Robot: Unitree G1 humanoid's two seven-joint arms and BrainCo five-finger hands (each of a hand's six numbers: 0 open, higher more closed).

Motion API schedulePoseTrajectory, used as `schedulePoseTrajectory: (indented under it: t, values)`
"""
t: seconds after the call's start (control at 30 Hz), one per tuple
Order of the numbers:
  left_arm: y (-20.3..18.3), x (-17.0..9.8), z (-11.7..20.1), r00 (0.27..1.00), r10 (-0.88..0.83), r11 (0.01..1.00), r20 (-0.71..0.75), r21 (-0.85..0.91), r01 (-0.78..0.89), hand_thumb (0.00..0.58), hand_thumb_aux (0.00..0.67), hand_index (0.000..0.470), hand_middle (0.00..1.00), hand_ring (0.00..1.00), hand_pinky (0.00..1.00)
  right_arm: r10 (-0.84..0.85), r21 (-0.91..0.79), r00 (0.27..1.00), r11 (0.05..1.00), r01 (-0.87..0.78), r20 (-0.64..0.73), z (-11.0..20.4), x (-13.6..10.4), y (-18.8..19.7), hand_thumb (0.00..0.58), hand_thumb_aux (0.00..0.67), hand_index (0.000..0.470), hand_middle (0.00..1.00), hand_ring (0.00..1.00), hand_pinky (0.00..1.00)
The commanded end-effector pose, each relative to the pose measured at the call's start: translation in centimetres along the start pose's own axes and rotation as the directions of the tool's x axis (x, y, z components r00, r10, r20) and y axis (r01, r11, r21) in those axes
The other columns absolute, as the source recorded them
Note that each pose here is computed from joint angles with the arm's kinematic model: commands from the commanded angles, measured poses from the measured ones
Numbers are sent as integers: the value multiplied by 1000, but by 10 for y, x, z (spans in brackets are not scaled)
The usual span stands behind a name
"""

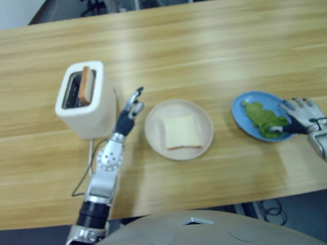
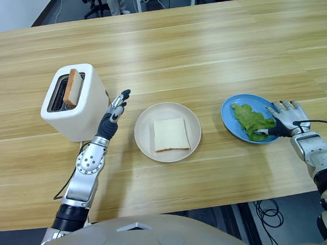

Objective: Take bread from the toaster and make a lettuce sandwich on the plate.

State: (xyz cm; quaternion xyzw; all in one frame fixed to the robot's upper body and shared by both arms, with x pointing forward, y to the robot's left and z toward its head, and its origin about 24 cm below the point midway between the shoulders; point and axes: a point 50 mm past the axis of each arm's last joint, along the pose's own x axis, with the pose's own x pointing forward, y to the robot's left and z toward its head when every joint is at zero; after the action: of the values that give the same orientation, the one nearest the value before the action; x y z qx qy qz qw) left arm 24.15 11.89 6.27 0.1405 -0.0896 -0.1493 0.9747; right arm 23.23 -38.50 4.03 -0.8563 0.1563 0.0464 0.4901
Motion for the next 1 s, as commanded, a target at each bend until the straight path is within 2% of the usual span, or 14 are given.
schedulePoseTrajectory:
  t: [0.03,0.33,1.0]
  values:
    - [-2,-2,-3,999,-21,1000,-28,-2,20,0,0,0,0,0,0,11,-17,1000,1000,-11,-6,-3,0,1,0,0,0,0,0,0]
    - [-2,-4,-6,999,-28,1000,-43,13,28,0,0,0,0,0,0,-2,-6,1000,1000,1,-24,-4,-3,1,0,0,0,0,0,0]
    - [-4,-6,-8,998,-36,999,-57,28,38,0,0,0,0,0,0,-3,-47,989,999,10,148,48,2,7,0,0,0,0,0,0]
